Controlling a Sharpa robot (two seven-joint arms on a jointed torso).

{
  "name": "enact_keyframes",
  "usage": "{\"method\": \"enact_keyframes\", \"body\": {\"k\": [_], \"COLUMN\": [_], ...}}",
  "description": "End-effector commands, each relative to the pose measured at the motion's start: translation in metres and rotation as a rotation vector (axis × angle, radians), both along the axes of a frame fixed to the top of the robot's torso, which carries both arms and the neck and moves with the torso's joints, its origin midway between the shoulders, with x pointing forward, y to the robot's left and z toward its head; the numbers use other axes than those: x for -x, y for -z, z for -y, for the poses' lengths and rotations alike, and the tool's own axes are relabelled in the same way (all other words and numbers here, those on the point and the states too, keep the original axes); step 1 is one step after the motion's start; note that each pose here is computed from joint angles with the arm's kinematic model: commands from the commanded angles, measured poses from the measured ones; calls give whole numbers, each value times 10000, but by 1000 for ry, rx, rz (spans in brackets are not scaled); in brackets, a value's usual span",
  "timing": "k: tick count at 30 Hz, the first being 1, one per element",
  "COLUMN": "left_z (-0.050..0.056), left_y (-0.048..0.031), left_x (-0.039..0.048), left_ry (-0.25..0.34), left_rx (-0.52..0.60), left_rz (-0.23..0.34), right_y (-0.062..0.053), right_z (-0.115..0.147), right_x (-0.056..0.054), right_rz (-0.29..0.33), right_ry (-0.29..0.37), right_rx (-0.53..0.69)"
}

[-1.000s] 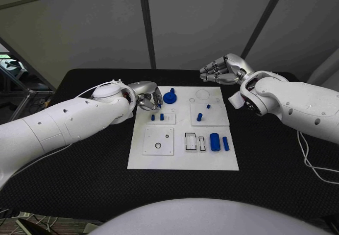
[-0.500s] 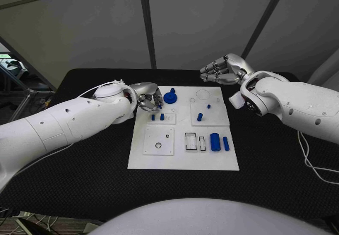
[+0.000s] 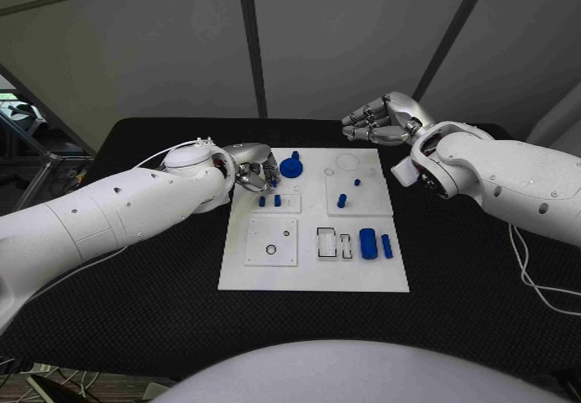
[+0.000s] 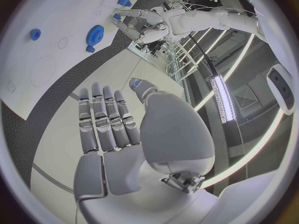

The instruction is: Assemble the parts on the task board

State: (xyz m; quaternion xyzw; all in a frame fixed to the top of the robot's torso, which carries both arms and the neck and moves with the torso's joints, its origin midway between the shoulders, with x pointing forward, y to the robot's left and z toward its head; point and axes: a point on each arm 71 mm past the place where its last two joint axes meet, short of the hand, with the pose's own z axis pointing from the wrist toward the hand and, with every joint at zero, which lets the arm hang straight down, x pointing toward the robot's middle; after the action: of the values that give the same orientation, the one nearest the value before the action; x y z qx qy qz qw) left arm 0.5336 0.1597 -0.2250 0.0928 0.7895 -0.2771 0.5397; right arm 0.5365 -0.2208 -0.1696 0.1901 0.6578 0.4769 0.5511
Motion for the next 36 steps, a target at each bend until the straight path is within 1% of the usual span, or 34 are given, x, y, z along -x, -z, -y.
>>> {"method": "enact_keyframes", "body": {"k": [1,11,19,23,26,31,33,36], "left_z": [1,-34,-86,-122,-162,-288,-362,-498], "left_y": [9,27,21,9,-31,-152,-197,-258], "left_x": [-3,-9,-11,-11,-24,-61,-67,-64], "left_ry": [-3,-20,-34,-42,-52,-94,-114,-156], "left_rx": [-8,-25,-26,-21,-7,53,90,169], "left_rz": [-15,-31,-25,-13,9,72,80,75], "right_y": [-17,-14,-9,-3,12,49,62,75], "right_z": [-6,9,52,81,114,179,196,200], "right_x": [0,-3,-14,-19,-24,-17,-4,25], "right_rz": [10,10,18,32,51,84,97,128], "right_ry": [-5,0,17,23,24,31,29,20], "right_rx": [-3,4,28,72,153,366,456,585]}}
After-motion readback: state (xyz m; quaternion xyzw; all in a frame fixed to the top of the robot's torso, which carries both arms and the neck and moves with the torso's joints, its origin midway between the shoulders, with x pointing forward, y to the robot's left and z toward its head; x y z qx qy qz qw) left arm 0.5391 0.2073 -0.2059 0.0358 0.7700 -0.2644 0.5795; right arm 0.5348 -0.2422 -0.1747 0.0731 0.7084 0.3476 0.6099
